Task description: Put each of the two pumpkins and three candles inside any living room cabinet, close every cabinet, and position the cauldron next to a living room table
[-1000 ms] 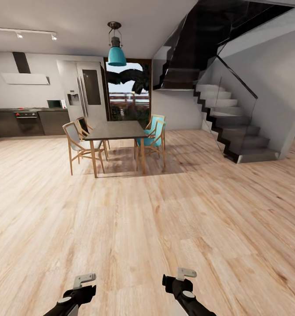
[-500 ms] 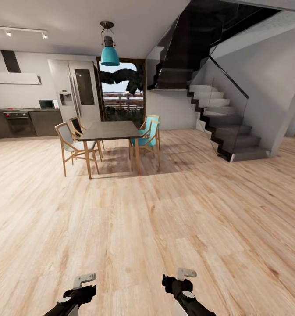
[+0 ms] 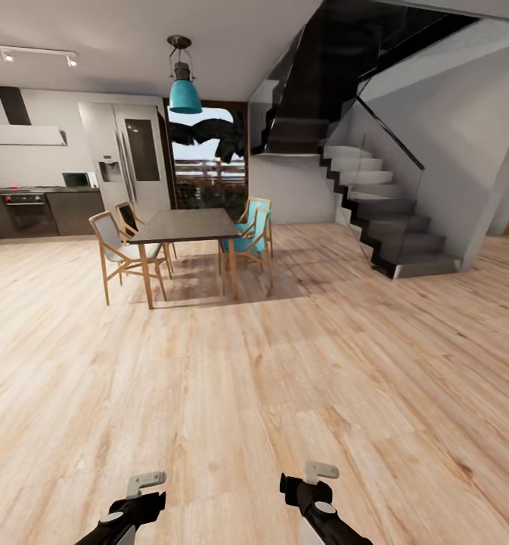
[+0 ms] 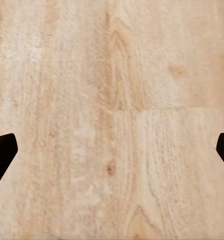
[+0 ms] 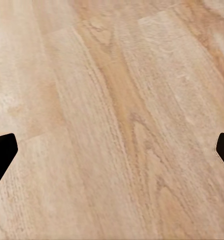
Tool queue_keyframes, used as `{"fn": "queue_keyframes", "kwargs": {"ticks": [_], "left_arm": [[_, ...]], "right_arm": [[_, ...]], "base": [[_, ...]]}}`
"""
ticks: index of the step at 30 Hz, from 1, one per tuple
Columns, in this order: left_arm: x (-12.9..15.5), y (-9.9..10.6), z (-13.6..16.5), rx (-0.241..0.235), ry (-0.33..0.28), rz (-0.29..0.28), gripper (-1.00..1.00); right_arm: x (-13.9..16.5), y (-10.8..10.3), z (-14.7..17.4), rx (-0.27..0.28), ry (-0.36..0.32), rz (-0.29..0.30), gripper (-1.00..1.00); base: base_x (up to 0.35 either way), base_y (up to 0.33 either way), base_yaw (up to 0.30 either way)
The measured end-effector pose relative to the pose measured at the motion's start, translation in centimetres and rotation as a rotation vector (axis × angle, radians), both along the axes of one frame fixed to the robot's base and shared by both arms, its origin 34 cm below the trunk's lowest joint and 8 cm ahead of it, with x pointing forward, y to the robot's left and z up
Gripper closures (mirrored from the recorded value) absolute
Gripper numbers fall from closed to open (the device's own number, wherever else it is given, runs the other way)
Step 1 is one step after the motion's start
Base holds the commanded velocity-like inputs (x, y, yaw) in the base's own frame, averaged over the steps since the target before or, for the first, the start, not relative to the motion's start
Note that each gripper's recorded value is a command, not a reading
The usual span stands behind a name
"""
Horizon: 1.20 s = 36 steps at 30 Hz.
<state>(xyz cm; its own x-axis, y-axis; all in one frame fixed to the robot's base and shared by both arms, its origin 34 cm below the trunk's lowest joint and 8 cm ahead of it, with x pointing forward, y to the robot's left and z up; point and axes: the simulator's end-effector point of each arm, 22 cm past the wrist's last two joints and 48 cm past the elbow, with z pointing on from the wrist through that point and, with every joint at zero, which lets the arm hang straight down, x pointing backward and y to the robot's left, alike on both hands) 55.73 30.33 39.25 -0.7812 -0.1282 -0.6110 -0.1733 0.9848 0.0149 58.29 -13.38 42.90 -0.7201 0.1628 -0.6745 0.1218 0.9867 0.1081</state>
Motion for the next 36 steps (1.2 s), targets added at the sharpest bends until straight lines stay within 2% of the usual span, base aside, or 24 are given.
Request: {"fn": "queue_keyframes", "kwargs": {"ticks": [6, 15, 27, 36], "left_arm": [[0.0, 0.06, 0.01, 0.001, 0.0, 0.001, -1.0], [0.0, 0.08, 0.03, 0.001, 0.0, 0.001, -1.0], [0.0, -0.01, 0.04, 0.0, -0.001, 0.0, -1.0], [0.0, -0.01, 0.04, 0.0, -0.001, 0.0, -1.0]], "right_arm": [[0.0, 0.0, 0.0, 0.0, 0.0, 0.0, -1.0], [0.0, 0.0, 0.02, 0.0, 0.0, 0.0, -1.0], [-0.01, 0.0, 0.04, 0.0, -0.001, 0.0, -1.0], [-0.01, 0.01, 0.04, 0.0, -0.001, 0.0, -1.0]], "base": [[0.019, -0.052, 0.0], [0.158, -0.083, 0.0], [0.259, -0.124, 0.0], [0.312, -0.016, 0.0]]}}
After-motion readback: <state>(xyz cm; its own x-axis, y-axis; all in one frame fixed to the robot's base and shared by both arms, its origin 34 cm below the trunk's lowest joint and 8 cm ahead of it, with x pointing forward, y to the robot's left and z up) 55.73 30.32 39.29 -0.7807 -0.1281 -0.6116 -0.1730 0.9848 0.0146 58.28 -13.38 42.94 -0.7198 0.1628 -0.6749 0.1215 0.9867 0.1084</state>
